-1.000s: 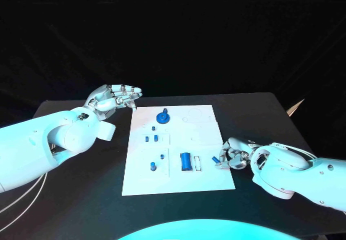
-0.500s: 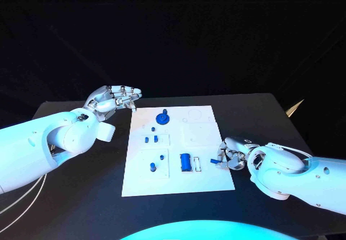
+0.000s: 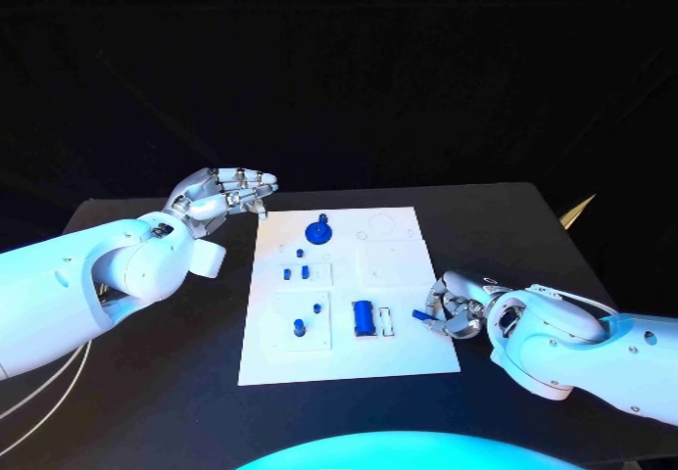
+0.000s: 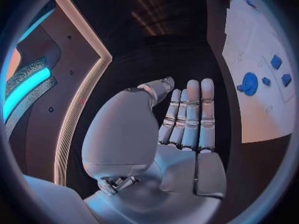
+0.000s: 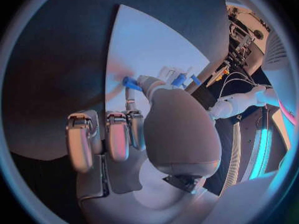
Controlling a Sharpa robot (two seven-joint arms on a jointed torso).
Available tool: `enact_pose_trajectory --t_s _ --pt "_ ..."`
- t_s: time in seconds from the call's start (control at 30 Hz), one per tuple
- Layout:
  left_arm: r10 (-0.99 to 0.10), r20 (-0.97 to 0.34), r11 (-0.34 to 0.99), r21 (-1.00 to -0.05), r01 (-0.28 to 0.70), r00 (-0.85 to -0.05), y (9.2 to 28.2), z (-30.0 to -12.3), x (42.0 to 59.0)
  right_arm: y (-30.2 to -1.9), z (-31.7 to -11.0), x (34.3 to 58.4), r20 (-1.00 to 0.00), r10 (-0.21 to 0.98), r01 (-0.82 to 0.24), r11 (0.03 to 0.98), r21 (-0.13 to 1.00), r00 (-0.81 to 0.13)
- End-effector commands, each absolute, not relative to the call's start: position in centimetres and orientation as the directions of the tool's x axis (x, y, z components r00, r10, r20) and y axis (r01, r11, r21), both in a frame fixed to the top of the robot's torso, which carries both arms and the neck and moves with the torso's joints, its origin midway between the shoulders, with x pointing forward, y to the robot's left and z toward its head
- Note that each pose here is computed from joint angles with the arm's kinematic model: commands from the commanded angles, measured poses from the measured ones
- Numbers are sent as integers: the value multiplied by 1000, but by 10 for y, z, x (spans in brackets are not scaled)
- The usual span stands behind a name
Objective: Assemble the parts on the task board
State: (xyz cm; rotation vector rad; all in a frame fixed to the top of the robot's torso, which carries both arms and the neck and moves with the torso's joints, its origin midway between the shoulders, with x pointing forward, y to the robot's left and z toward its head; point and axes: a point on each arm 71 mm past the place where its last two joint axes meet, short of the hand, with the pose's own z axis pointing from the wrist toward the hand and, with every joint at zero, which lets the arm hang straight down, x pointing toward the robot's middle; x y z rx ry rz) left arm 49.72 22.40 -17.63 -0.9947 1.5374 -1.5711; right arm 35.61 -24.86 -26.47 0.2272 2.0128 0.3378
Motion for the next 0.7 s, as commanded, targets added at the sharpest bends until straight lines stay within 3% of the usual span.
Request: enact_pose_trajectory --t_s 0.03,0.7 --pt "-885 54 -49 -999 -23 -462 222 -175 496 -246 -264 354 -803 389 75 913 401 -452" --pt "-883 56 -51 -998 -23 -466 220 -175 496 -215 -268 356 -701 503 115 845 523 -506"
